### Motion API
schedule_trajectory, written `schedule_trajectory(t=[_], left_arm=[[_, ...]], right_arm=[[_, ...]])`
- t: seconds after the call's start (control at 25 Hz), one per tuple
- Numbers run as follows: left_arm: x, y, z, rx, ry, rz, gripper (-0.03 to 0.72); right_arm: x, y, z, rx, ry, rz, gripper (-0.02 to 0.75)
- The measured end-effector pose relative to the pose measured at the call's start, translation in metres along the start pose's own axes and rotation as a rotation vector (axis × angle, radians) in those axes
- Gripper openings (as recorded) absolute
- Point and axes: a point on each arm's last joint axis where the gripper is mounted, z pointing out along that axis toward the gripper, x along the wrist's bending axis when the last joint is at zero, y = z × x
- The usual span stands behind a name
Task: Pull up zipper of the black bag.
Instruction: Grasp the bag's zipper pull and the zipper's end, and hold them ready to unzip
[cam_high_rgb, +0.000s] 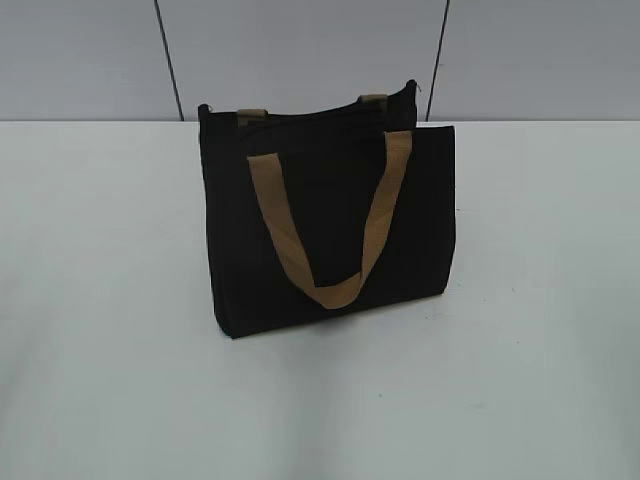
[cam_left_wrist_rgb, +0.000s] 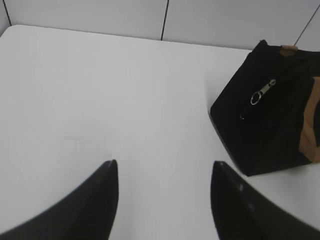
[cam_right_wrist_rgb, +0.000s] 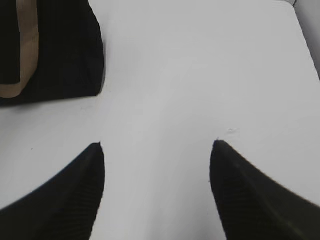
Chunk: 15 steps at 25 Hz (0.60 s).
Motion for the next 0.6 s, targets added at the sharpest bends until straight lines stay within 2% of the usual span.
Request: schedule_trajectory(t=[0.2,0.32,0.48,0.6], left_arm=[[0.006,0.021,0.037,0.041,0.015,0.059,0.444],[0.008,0.033,0.060,0.031,0.009,0.124,0.445],[0.007,0.046,0.091,-0.005,-0.033,0.194,0.445],[0.007,0.048,0.119,0.025,-0.079,0.256,0.445]], right_arm=[[-0.008,0.031,0.020,-0.003,-0.010,0.021,0.487],[-0.010,0.046,0.031,0.011,0.013,0.018,0.465],[-0.009,0.068,0.039,0.027,0.064,-0.027,0.459],[-0.008,0.087,0.045,0.032,0.102,-0.065,0.455]])
